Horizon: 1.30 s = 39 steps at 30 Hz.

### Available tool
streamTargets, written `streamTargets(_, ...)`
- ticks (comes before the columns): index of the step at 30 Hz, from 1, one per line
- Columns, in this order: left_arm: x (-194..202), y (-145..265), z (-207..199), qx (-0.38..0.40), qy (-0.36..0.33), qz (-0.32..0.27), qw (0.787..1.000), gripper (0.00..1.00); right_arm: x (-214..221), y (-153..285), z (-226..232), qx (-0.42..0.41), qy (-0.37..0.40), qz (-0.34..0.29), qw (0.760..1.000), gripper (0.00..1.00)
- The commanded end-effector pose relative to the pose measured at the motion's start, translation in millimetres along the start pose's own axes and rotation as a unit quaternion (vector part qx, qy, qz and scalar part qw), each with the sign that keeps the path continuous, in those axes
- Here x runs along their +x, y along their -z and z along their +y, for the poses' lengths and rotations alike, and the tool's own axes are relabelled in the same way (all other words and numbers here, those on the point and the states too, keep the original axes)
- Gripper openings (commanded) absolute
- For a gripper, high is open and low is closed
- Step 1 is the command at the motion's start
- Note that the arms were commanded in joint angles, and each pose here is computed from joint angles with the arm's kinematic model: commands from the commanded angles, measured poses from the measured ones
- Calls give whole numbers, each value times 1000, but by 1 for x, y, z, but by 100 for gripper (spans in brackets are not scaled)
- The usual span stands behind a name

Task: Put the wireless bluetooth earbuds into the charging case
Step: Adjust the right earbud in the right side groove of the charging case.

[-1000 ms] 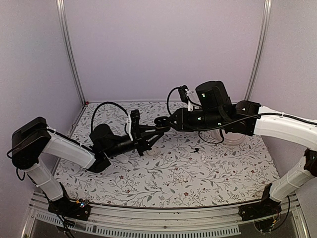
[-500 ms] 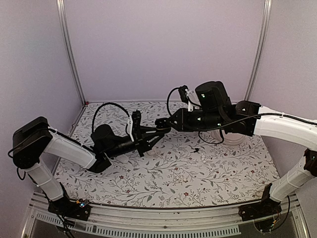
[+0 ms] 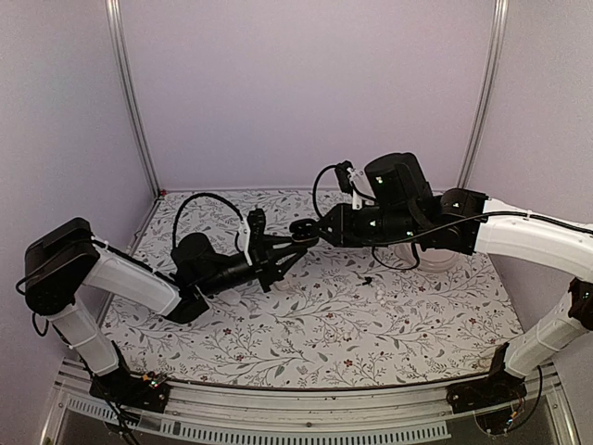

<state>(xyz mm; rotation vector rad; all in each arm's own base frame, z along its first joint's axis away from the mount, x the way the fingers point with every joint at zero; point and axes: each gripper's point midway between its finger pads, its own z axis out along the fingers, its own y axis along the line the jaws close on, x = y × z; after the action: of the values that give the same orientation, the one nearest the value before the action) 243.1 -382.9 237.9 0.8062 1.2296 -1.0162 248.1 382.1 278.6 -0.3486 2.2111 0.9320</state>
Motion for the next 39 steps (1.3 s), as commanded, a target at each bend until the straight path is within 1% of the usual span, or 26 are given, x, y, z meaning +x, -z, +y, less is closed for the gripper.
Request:
streamTargets(1, -7, 1, 4, -24, -62, -19, 998, 0, -13, 15, 13, -14, -5, -17, 1000, 12)
streamTargets(5, -14, 7, 6, -38, -118, -38, 992, 0, -20, 26, 16, -20, -7, -26, 999, 12)
streamTargets(9, -19, 14, 2, -41, -180, -55, 981, 0, -23, 36, 15, -16, -5, -31, 999, 12)
streamTargets(15, -19, 13, -6, -24, -248, -45, 968, 0, -25, 46, 20, -34, 17, -43, 998, 12)
streamTargets(20, -21, 13, -7, -24, -290, -42, 956, 0, -23, 45, 22, -41, 38, -39, 998, 12)
streamTargets(28, -21, 14, -13, -7, -317, -42, 947, 0, -15, 39, 23, -41, 66, -32, 996, 12)
streamTargets(39, -21, 15, -18, 13, -306, -45, 951, 0, -10, 38, 17, -14, 124, -46, 991, 12)
